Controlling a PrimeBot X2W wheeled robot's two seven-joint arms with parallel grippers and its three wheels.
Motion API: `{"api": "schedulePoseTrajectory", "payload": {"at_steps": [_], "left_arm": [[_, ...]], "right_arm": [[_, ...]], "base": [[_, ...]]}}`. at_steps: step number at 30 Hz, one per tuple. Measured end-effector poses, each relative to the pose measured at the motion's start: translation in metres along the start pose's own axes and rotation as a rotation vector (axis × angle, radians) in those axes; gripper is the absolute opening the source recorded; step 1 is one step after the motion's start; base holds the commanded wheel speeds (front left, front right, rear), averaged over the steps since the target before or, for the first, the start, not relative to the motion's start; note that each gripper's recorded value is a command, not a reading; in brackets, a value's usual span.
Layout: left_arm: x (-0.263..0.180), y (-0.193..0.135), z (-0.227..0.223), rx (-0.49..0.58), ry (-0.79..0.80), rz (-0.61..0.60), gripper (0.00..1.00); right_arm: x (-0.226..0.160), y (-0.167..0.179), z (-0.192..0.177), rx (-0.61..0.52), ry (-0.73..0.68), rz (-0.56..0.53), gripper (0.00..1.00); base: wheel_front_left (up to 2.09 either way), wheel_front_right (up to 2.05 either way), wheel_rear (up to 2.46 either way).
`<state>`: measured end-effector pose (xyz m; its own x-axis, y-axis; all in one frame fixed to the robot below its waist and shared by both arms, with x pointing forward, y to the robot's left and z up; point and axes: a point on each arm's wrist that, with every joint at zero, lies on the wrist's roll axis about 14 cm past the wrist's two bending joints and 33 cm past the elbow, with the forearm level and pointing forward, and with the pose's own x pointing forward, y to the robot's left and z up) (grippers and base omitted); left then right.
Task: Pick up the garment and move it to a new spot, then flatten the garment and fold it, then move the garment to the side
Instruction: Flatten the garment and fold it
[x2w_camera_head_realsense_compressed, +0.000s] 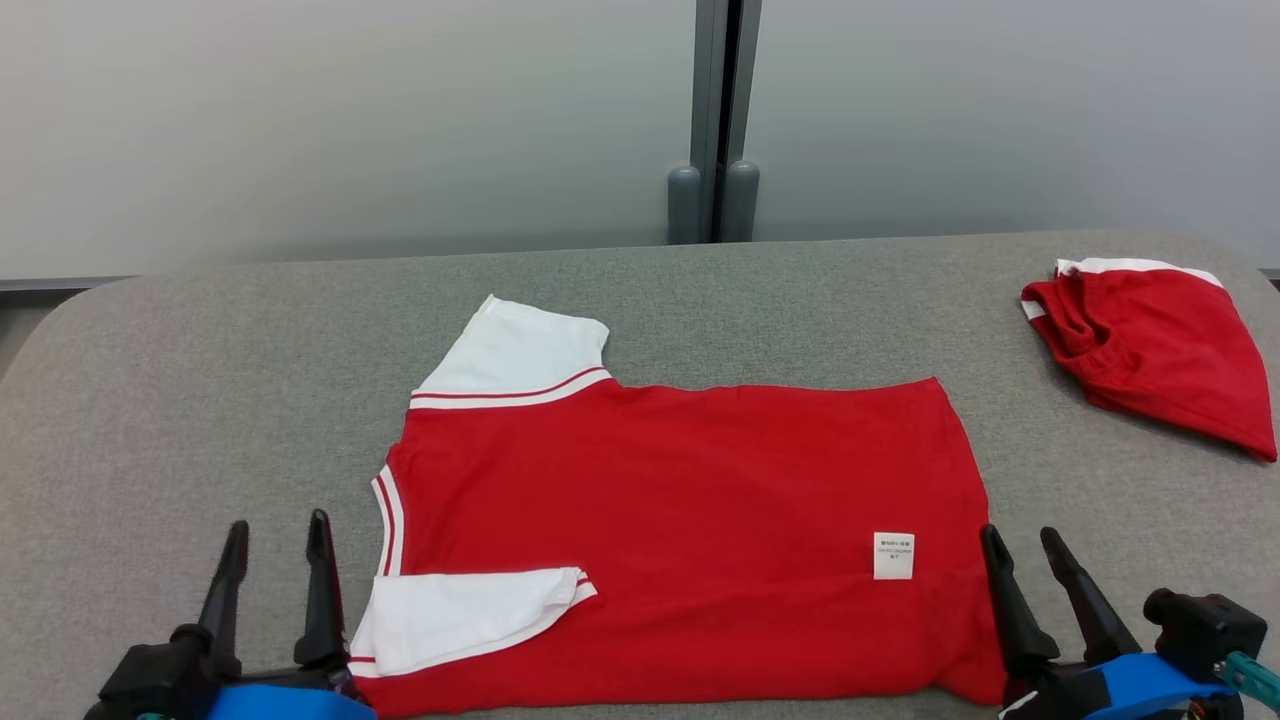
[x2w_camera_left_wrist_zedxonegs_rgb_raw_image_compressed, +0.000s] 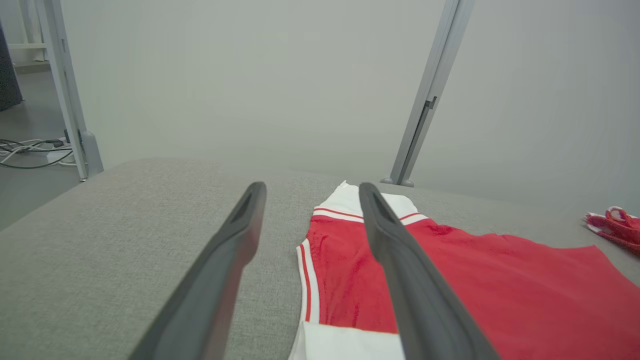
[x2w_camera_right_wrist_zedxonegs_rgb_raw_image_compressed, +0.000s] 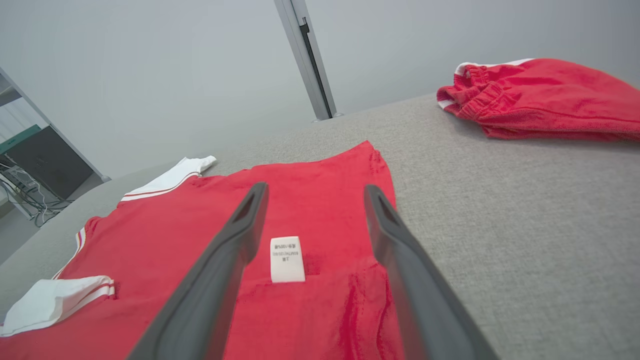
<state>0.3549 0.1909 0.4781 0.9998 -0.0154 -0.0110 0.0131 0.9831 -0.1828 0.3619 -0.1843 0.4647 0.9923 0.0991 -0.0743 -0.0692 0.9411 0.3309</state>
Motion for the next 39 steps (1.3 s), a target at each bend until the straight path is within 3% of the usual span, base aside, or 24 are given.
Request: {"api": "schedulePoseTrajectory", "payload": {"at_steps": [7, 16, 39], "left_arm": [[0.006, 0.014, 0.015, 0.095, -0.045, 0.035, 1.00], [-0.009, 0.028, -0.003, 0.172, 0.016, 0.074, 1.00], [-0.017, 0.027, -0.017, 0.187, 0.063, 0.051, 1.00]], "right_arm": [[0.008, 0.011, -0.001, -0.036, -0.033, 0.011, 1.00], [0.002, 0.026, 0.001, -0.148, -0.049, 0.043, 1.00], [-0.011, 0.027, -0.003, -0.195, -0.048, 0.027, 1.00]], "base": [[0.00, 0.00, 0.00], [0.00, 0.00, 0.00], [0.00, 0.00, 0.00]]}}
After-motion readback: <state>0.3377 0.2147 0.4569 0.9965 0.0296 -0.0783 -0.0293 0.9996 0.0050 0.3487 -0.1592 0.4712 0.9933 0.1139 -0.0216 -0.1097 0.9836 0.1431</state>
